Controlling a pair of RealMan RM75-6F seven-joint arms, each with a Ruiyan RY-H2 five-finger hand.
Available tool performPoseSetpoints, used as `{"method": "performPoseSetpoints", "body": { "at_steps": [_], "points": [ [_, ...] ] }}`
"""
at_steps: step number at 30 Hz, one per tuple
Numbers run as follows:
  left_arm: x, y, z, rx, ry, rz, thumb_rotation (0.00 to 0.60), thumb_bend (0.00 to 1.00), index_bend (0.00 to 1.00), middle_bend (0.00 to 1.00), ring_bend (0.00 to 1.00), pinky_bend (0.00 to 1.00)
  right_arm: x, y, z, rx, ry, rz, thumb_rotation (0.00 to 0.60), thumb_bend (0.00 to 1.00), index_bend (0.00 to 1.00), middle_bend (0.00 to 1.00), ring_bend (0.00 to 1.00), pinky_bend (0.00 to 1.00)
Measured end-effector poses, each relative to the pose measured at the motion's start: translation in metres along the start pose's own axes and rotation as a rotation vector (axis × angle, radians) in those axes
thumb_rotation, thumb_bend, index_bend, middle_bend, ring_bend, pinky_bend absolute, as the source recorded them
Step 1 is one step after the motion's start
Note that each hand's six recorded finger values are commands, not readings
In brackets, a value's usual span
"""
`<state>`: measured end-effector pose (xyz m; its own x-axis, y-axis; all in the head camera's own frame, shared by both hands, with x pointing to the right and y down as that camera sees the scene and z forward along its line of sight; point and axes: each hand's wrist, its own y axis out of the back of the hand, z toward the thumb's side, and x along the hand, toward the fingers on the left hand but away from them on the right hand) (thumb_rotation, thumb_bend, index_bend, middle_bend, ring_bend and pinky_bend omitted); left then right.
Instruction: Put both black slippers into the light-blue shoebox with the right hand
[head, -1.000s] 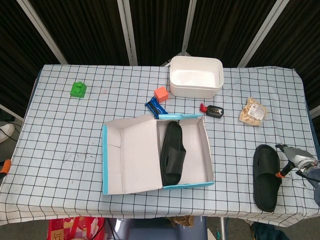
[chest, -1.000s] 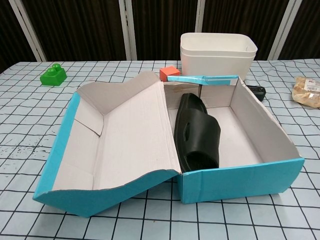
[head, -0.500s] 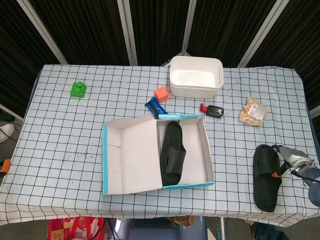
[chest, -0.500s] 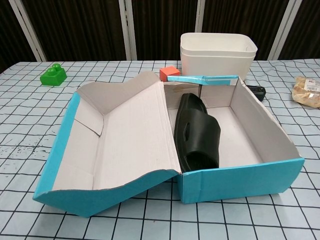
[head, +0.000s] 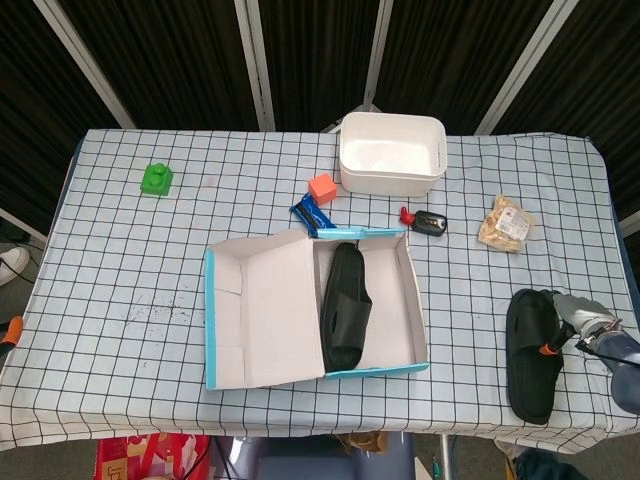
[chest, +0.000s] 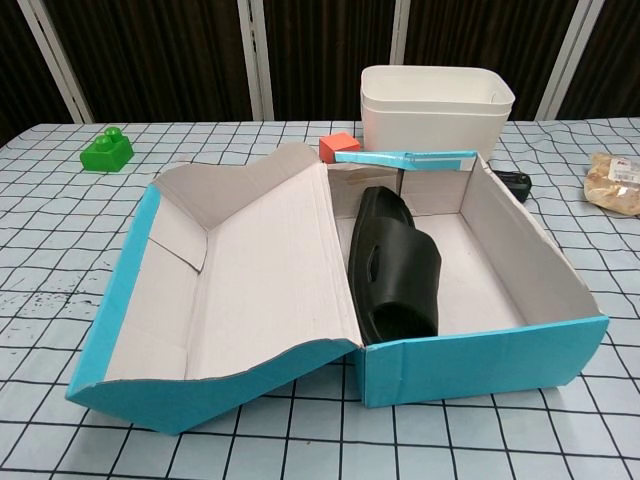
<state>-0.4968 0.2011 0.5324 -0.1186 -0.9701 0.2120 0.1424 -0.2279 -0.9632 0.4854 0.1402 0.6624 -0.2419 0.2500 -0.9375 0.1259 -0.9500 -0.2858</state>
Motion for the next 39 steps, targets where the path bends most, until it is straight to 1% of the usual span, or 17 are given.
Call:
{"method": "performPoseSetpoints", "body": {
  "at_steps": [7, 11, 17, 20, 23, 26, 39],
  "points": [
    [0.000, 0.000, 0.001, -0.002, -0.004, 0.000, 0.600, 0.44, 0.04, 0.02, 0.00, 0.02, 0.000, -0.003, 0.002, 0.003, 0.005, 0.004, 0.600, 0.18, 0.00, 0.11, 0.00, 0.02],
    [0.000, 0.000, 0.002, -0.004, -0.007, 0.000, 0.600, 0.44, 0.04, 0.02, 0.00, 0.02, 0.001, -0.001, 0.003, 0.002, 0.008, -0.001, 0.600, 0.18, 0.02, 0.13, 0.00, 0.02],
    [0.000, 0.000, 0.001, -0.005, -0.007, 0.000, 0.600, 0.44, 0.04, 0.02, 0.00, 0.02, 0.003, 0.001, 0.005, 0.001, 0.011, 0.003, 0.600, 0.18, 0.04, 0.14, 0.00, 0.02],
    [0.000, 0.000, 0.001, -0.004, -0.006, 0.001, 0.600, 0.44, 0.04, 0.02, 0.00, 0.02, 0.004, 0.002, 0.007, 0.000, 0.014, 0.009, 0.600, 0.18, 0.07, 0.15, 0.00, 0.02],
    [0.000, 0.000, 0.001, -0.004, -0.006, 0.001, 0.600, 0.44, 0.04, 0.02, 0.00, 0.02, 0.005, 0.002, 0.009, 0.000, 0.018, 0.012, 0.600, 0.18, 0.12, 0.18, 0.00, 0.02],
    [0.000, 0.001, 0.001, -0.005, -0.006, 0.003, 0.600, 0.44, 0.04, 0.02, 0.00, 0.02, 0.005, 0.003, 0.010, 0.003, 0.021, 0.011, 0.600, 0.18, 0.16, 0.20, 0.00, 0.02],
    [0.001, 0.000, 0.002, -0.006, -0.006, 0.009, 0.600, 0.44, 0.05, 0.02, 0.00, 0.02, 0.001, -0.002, 0.009, -0.003, 0.018, 0.005, 0.600, 0.18, 0.16, 0.21, 0.00, 0.01]
  ]
}}
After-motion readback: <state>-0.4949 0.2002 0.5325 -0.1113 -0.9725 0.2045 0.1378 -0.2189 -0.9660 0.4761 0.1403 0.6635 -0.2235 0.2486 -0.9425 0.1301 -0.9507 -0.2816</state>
